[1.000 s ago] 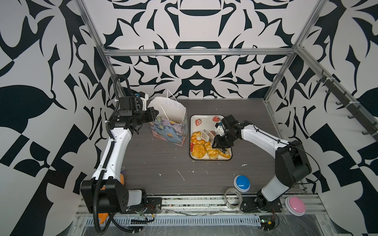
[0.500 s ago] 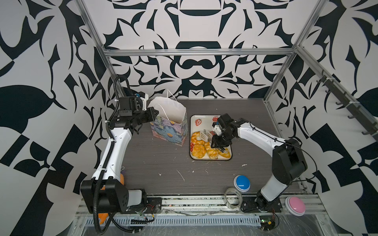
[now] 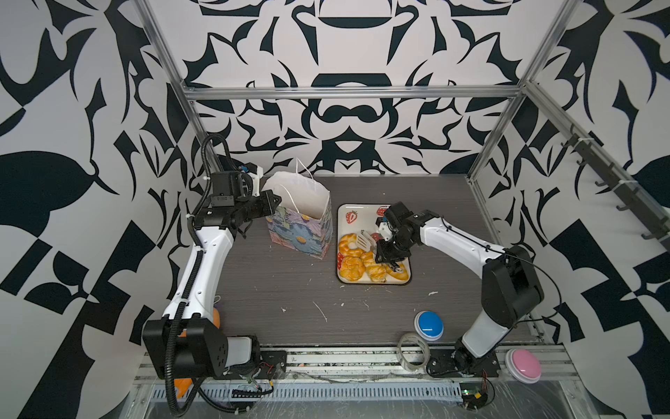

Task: Place the fake bread into the paper bag
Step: 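Close the tongs on the ring-shaped bun and lift it off the tray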

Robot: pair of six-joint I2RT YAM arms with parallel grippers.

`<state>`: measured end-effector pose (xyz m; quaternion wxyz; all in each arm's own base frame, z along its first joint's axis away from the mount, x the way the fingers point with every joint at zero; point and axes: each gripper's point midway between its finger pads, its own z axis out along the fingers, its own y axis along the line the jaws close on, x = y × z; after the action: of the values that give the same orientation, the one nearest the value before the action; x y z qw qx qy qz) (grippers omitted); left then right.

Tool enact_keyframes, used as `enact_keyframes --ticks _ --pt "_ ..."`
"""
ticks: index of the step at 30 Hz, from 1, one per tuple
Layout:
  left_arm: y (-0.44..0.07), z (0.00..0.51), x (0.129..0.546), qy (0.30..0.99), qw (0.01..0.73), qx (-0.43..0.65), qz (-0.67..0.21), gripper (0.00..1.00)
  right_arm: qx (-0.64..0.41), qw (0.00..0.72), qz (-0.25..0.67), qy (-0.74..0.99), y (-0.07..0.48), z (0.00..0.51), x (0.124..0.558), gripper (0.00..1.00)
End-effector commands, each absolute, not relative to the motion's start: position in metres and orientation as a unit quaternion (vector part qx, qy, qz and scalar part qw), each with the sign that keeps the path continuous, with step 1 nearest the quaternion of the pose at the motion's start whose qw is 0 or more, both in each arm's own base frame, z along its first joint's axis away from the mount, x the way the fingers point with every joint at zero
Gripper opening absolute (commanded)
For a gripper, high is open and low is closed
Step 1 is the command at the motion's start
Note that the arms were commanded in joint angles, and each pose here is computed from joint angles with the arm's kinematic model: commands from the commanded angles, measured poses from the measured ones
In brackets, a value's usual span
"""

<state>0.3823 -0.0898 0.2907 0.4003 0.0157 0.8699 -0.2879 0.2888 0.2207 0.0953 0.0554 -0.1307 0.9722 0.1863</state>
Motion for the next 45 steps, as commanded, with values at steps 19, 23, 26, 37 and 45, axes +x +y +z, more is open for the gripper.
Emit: enact_keyframes --ticks 19,23,26,37,45 --pt "-0.091 0.286 0.38 0.871 0.393 0.013 -0.296 0.02 -0.124 0.146 0.22 0.957 0.231 0.143 0.323 0.27" --pt "-0.091 0.285 0.38 0.871 0.392 0.013 -0.296 0.02 -0.113 0.159 0.226 0.954 0.227 0.151 0.331 0.27" --pt "-0.091 0.285 0.38 0.871 0.393 0.013 -0.295 0.02 -0.105 0.168 0.227 0.953 0.221 0.156 0.335 0.27" --pt "-0.091 0.284 0.38 0.872 0.391 0.013 -0.296 0.02 -0.082 0.217 0.235 0.944 0.196 0.192 0.353 0.27" --pt "-0.091 0.284 0.38 0.872 0.391 0.012 -0.295 0.02 -0.099 0.266 0.239 0.929 0.196 0.241 0.37 0.27"
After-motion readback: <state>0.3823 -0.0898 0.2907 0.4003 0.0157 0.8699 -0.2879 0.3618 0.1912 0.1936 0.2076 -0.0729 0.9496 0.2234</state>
